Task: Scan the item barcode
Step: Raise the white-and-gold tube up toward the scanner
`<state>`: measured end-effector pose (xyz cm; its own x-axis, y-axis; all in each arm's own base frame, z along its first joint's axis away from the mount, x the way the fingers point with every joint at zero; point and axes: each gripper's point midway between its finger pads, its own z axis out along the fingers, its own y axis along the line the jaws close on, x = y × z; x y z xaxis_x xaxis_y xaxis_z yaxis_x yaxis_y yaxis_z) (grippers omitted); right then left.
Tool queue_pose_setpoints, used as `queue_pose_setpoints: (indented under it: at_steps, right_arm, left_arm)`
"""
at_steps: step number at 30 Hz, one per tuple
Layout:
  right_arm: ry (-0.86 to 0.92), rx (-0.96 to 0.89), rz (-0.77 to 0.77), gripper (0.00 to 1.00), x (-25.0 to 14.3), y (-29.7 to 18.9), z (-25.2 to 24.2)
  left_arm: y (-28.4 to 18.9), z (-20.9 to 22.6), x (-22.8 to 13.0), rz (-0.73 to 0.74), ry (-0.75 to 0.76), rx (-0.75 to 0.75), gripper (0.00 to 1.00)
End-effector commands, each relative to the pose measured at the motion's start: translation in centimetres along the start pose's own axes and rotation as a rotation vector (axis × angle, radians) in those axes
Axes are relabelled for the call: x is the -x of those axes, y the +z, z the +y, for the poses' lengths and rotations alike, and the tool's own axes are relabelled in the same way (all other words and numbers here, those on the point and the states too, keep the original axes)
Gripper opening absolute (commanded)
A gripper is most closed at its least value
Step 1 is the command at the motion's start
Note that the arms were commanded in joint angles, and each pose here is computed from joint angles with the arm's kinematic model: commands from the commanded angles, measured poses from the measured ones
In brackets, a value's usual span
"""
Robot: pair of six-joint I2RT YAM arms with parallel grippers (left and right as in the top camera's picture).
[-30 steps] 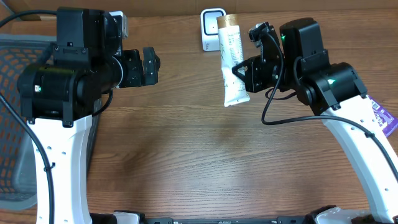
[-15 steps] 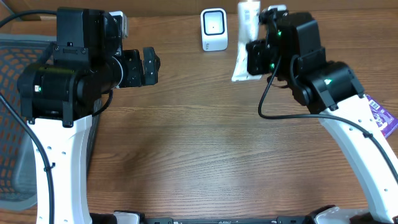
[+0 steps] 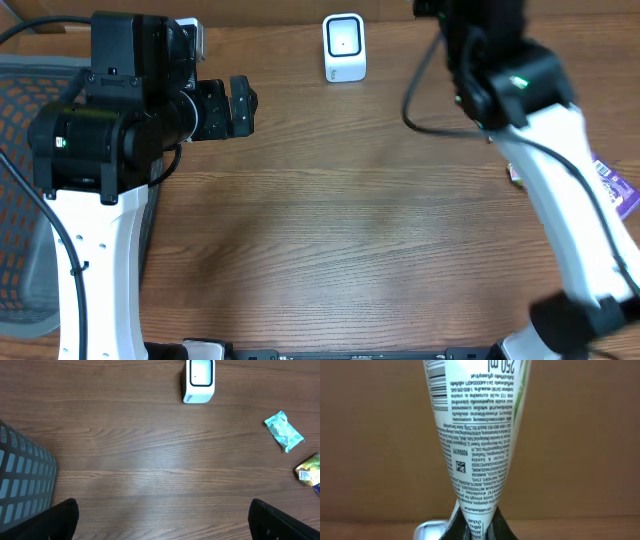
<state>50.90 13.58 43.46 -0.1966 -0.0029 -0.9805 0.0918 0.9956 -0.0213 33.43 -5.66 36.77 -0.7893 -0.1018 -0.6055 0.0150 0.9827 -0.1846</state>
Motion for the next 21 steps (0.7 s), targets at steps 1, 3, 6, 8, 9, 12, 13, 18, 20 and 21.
queue_pose_setpoints:
  at_steps: [1,3,6,8,9,12,13,18,20,21]
  right_arm:
    - [-0.211,-0.288,0.023,0.04,-3.0,4.0,-2.4]
    - [-0.357,-0.355,0.036,0.04,-4.5,5.9,-2.2]
    - [-0.546,-0.381,0.058,0.04,-6.6,8.4,-1.1]
    - [-0.637,-0.379,0.064,0.04,-8.0,9.9,-0.1]
    - [-0.662,-0.379,0.060,0.04,-8.5,10.4,0.3]
    - [-0.794,-0.343,0.070,0.04,-10.5,12.1,2.0]
    - [-0.844,-0.333,0.073,0.04,-11.3,12.7,2.5]
    - [-1.052,-0.256,0.095,0.04,-14.8,14.7,4.7]
    - [-1.101,-0.208,0.100,0.04,-15.9,15.2,5.6]
    - [-1.126,-0.177,0.104,0.04,-16.4,15.3,6.1]
  left_arm:
    - [0.1,0.0,0.2,-0.004,0.019,0.002,1.00]
    - [0.1,0.0,0.2,-0.004,0.019,0.002,1.00]
    - [0.1,0.0,0.2,-0.004,0.019,0.002,1.00]
    - [0.1,0.0,0.2,-0.004,0.019,0.002,0.99]
    - [0.1,0.0,0.2,-0.004,0.019,0.002,0.99]
    - [0.1,0.0,0.2,-0.004,0.019,0.002,1.00]
    - [0.1,0.0,0.2,-0.004,0.019,0.002,1.00]
    - [0.1,0.0,0.3,-0.006,0.020,0.001,1.00]
    - [0.2,0.0,0.3,-0.005,0.020,0.004,1.00]
    - [0.2,0.0,0.3,-0.005,0.020,0.004,1.00]
